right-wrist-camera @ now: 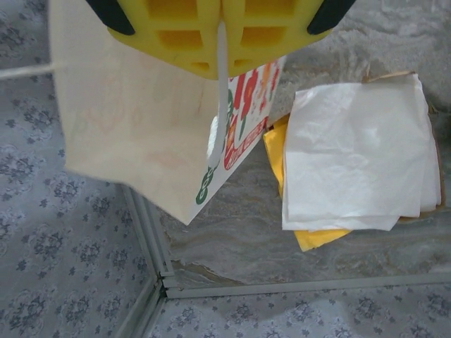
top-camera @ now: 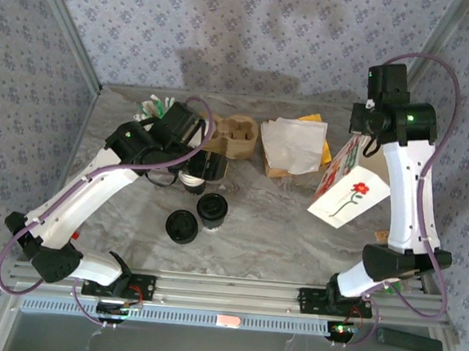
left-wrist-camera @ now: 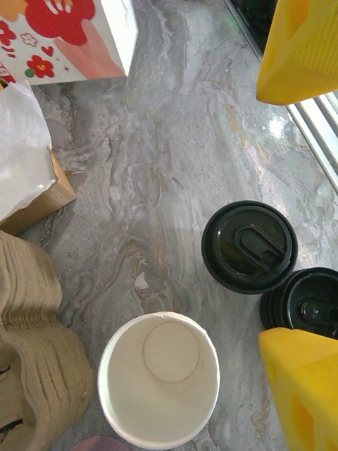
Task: Pack the takeout coffee
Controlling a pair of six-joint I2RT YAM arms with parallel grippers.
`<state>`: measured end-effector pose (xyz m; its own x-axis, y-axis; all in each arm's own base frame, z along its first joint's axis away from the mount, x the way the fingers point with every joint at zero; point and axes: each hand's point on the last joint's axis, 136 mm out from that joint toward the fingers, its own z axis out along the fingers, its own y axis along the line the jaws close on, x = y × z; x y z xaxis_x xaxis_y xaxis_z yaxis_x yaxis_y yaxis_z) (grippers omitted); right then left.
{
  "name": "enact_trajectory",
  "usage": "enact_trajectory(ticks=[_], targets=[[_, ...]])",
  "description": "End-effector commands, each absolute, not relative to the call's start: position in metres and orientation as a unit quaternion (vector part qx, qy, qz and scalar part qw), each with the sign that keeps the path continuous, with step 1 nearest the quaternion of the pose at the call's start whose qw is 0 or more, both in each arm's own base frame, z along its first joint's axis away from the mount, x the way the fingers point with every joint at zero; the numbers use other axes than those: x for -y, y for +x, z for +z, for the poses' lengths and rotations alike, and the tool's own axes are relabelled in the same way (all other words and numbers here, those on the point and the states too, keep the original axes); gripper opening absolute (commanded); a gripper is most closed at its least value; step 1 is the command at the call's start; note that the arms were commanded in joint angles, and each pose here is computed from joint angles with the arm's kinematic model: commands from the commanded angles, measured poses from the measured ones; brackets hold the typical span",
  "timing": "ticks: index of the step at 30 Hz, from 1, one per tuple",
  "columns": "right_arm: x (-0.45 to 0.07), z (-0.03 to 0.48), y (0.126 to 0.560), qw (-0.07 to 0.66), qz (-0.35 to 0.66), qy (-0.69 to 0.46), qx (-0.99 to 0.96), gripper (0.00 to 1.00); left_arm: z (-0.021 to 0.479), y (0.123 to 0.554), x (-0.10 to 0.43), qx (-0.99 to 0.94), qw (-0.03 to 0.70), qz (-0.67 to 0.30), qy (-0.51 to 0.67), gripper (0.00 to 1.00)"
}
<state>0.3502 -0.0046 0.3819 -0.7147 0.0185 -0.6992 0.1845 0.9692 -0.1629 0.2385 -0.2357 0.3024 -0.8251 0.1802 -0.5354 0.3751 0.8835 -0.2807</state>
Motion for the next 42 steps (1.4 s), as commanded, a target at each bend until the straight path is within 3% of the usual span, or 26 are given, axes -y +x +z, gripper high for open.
enact_trajectory(ticks=[1,23,33,36,42], targets=[[0.011,0.382,0.325,0.353,-0.156,0.052,-0.921,0.0,0.321,0.234,0.23,-0.924,0.279,-0.215,0.149,0.83],[-0.106,0.343,0.245,0.242,-0.193,-0.198,-0.93,0.0,0.354,0.21,0.17,-0.922,0.315,-0.209,0.086,0.83],[-0.186,0.316,0.227,0.236,-0.17,-0.287,-0.913,0.02,0.362,0.217,0.155,-0.923,0.329,-0.189,0.068,0.84],[-0.201,0.312,0.222,0.231,-0.168,-0.312,-0.906,0.08,0.364,0.219,0.151,-0.924,0.33,-0.186,0.058,0.84],[-0.2,0.332,0.219,0.255,-0.157,-0.309,-0.903,0.39,0.368,0.224,0.148,-0.926,0.329,-0.176,0.051,0.86]])
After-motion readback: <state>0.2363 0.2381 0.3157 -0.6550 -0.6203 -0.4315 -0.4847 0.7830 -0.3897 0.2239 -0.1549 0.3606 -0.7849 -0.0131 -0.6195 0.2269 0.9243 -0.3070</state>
